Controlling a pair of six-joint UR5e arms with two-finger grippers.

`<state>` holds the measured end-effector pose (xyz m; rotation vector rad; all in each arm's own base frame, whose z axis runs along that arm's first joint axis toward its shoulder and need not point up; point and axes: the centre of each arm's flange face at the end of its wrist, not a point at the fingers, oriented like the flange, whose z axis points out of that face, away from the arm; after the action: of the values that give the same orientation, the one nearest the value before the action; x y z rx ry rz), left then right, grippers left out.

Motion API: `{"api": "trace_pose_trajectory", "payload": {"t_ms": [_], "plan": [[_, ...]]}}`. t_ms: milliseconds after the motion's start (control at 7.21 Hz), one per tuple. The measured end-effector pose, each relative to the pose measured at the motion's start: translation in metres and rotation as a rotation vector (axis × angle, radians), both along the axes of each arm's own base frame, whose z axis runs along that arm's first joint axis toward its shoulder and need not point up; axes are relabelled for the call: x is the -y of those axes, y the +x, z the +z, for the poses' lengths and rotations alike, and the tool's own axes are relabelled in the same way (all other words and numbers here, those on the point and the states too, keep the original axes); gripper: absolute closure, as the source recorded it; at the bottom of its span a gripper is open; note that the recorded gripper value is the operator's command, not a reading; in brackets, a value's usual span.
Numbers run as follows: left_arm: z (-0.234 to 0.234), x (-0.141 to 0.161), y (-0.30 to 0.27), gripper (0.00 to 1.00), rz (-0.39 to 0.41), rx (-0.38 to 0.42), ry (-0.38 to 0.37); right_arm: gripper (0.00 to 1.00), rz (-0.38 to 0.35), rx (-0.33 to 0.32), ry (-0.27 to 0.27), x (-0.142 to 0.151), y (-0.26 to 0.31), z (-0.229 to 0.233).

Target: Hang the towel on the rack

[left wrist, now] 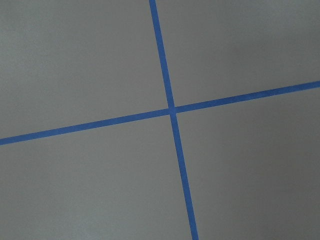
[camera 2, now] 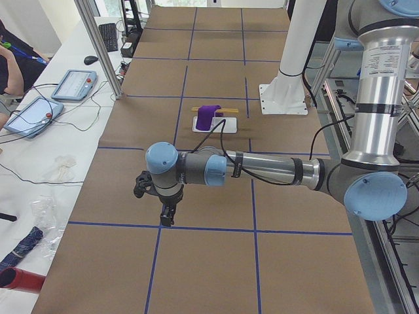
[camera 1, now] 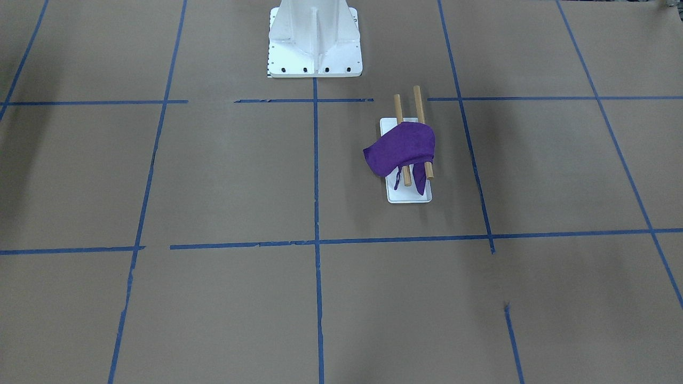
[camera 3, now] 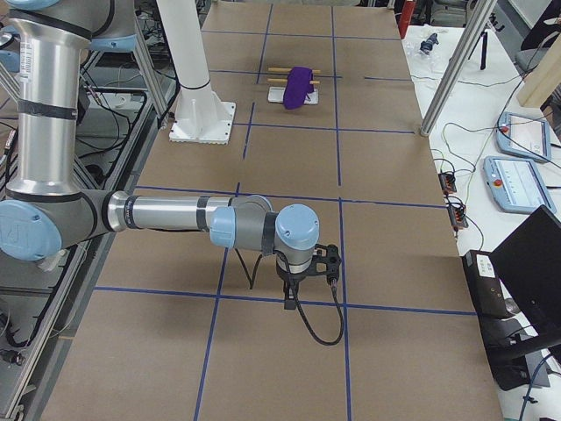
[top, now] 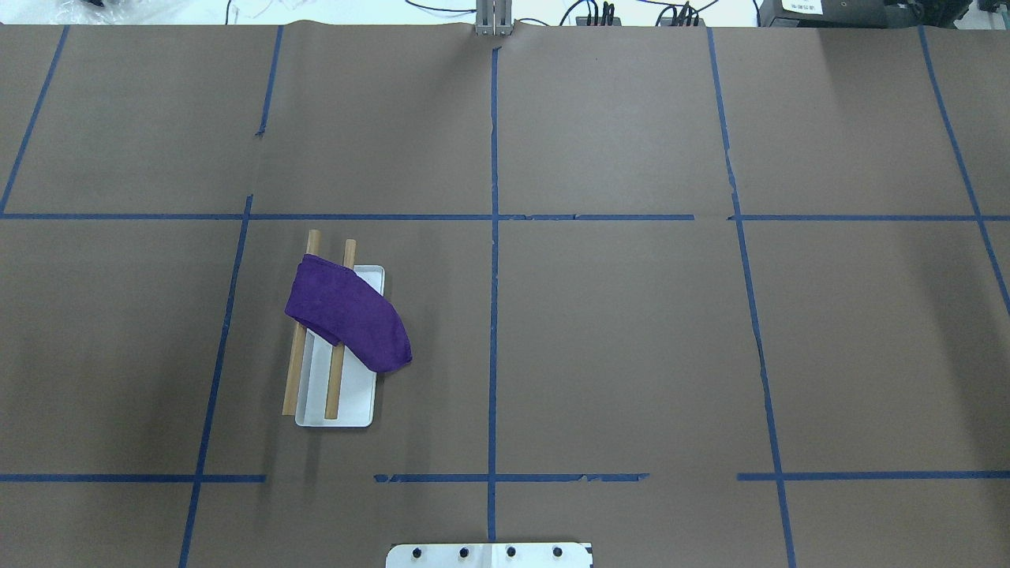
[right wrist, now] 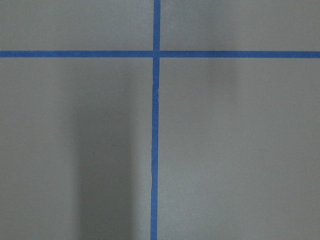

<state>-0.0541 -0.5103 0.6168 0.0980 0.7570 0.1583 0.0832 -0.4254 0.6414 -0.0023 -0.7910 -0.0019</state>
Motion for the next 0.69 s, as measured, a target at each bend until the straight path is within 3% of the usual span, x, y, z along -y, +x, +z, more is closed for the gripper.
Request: {"api": "trace_pose_trajectory", "payload": {"t_ms": [416,693], "plan": [[-0.0012,0.0006,0.0000,0.00,-0.003,0.000,0.006,0.00,0.032,-0.005,0.070,0.0055,0.0045,-0.0075],[-0.0012,0.0008,0.0000,0.00,-0.004,0.000,0.006,0.00,0.074,-0.005,0.080,0.0095,0.0058,-0.0121]]}}
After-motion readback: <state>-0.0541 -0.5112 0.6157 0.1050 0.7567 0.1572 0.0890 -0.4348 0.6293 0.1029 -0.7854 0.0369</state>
